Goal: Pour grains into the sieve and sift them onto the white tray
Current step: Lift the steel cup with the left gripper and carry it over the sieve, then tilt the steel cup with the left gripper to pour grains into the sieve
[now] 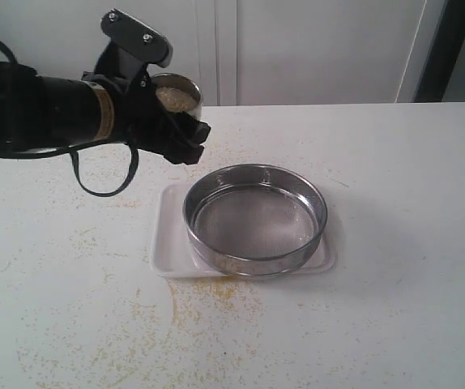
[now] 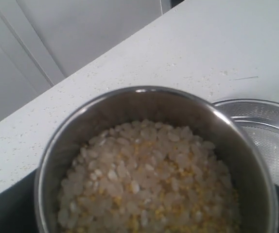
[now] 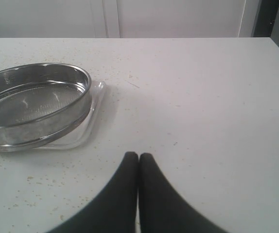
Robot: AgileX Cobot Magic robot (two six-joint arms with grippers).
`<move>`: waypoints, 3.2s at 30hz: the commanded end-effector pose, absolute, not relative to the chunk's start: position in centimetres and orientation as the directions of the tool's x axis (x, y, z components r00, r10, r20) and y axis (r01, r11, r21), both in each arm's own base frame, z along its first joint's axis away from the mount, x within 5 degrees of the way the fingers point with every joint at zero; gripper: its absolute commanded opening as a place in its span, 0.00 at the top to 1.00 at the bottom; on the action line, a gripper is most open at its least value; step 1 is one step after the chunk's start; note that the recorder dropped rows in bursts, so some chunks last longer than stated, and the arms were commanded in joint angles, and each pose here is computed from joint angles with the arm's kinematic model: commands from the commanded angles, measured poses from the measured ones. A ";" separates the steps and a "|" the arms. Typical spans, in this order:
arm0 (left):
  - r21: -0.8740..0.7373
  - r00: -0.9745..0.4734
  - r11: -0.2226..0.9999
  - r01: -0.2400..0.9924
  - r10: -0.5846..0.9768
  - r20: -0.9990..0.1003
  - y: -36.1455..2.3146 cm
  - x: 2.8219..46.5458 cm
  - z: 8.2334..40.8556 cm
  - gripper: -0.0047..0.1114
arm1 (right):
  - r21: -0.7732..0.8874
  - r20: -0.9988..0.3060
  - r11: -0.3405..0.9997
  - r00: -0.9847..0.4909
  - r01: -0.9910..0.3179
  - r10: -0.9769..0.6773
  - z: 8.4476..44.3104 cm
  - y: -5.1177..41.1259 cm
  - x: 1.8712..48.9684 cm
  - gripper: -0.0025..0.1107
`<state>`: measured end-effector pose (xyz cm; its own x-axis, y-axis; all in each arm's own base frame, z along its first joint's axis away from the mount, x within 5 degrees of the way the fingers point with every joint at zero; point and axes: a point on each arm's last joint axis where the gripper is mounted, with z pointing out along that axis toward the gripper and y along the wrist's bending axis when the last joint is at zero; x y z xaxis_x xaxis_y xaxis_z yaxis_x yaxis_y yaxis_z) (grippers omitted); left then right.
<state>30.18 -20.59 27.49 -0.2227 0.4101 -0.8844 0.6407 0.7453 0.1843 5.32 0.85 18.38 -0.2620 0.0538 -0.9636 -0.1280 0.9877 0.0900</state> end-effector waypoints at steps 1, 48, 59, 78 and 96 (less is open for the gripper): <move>0.235 -0.210 0.741 0.630 0.453 -0.866 -22.2 30.2 27.6 0.96 | 0.094 -0.965 0.987 -0.257 -0.131 0.058 18.3 0.9 5.3 0.98; 0.725 0.228 0.290 0.625 0.820 -0.525 -28.1 30.7 25.3 0.96 | 0.094 -0.965 0.987 -0.257 -0.131 0.058 18.3 0.9 5.3 0.98; 0.784 0.303 0.202 0.587 0.843 -0.444 -28.2 30.7 25.4 0.96 | 0.094 -0.965 0.987 -0.257 -0.131 0.058 18.3 0.9 5.3 0.98; 0.801 0.334 0.090 0.592 0.877 -0.345 -28.7 31.3 22.7 0.96 | 0.110 -0.963 0.986 -0.259 -0.126 0.074 18.3 0.9 5.3 0.98; 0.833 0.402 -0.047 0.551 0.890 -0.215 -28.8 31.5 21.6 0.96 | 0.110 -0.963 0.986 -0.259 -0.126 0.074 18.3 0.9 5.3 0.98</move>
<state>31.53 -28.76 20.77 0.3907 0.8891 -0.2384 0.5825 -0.0382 0.8119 5.32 0.85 18.38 -0.2635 0.0656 -0.9624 -0.1249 0.9870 0.1015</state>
